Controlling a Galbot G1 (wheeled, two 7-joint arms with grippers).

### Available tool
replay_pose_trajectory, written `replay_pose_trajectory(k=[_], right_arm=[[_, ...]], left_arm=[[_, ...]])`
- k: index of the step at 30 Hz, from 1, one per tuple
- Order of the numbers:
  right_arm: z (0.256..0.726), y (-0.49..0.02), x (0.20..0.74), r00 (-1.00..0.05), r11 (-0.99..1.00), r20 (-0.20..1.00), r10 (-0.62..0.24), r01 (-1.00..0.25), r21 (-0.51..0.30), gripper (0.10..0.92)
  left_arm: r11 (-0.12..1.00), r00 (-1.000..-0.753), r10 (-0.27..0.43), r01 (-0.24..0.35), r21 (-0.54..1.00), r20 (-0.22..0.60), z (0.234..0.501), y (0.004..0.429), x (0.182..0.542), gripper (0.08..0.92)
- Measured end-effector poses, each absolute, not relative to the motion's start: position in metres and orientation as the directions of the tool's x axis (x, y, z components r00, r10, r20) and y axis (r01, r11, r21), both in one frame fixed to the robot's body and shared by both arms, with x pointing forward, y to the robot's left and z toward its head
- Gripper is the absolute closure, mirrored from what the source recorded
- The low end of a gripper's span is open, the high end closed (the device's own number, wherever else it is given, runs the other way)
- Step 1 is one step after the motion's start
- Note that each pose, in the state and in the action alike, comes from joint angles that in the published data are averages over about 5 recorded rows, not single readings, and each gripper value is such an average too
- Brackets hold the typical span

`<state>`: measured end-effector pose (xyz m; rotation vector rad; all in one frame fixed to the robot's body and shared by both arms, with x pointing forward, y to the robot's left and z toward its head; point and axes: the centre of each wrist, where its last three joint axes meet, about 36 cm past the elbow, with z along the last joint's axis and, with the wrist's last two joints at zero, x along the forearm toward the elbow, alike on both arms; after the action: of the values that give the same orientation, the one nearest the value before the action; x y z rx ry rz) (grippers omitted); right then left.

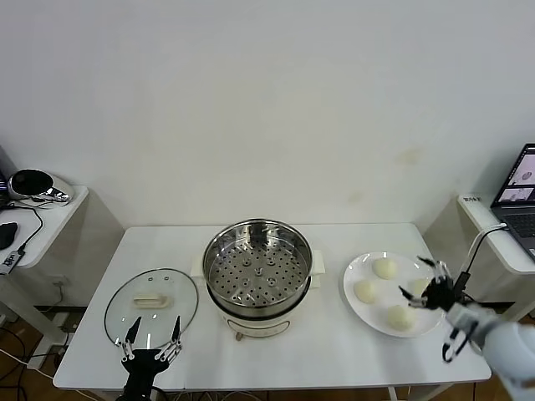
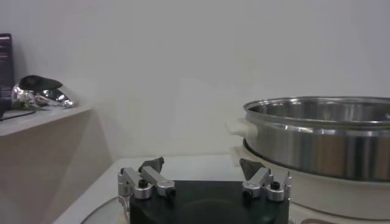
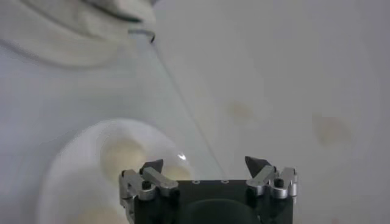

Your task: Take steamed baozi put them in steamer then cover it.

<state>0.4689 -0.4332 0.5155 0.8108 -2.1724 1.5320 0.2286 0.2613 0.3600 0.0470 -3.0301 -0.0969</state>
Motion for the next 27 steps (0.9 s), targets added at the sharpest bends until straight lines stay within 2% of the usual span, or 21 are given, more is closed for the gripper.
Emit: replay_pose_trajectory(k=[13,21,27], right_arm=[[0.542,-0.437,0.565,-0.502,0.046,0.848,-0.17,-0.864,-0.502,0.2],[0.524,-0.428,0.61,-0.363,-0.011,0.924,-0.121,-0.93,-0.367,0.2],[0.513,-0.413,0.642,-0.307,-0.044,0.947,-0.09,-0.949,-0.312,0.2]], left_arm=[[0.996,-0.995,-0.034,-0.026,0.087,0.095,0.365,0.267,0.228,0.177],[0.995,-0.996,-0.042,-0.034,0.098,0.084,0.366,0.27,0.228,0.177],[0.993,-0.995,-0.048,-0.038,0.11,0.083,0.365,0.272,0.226,0.177]])
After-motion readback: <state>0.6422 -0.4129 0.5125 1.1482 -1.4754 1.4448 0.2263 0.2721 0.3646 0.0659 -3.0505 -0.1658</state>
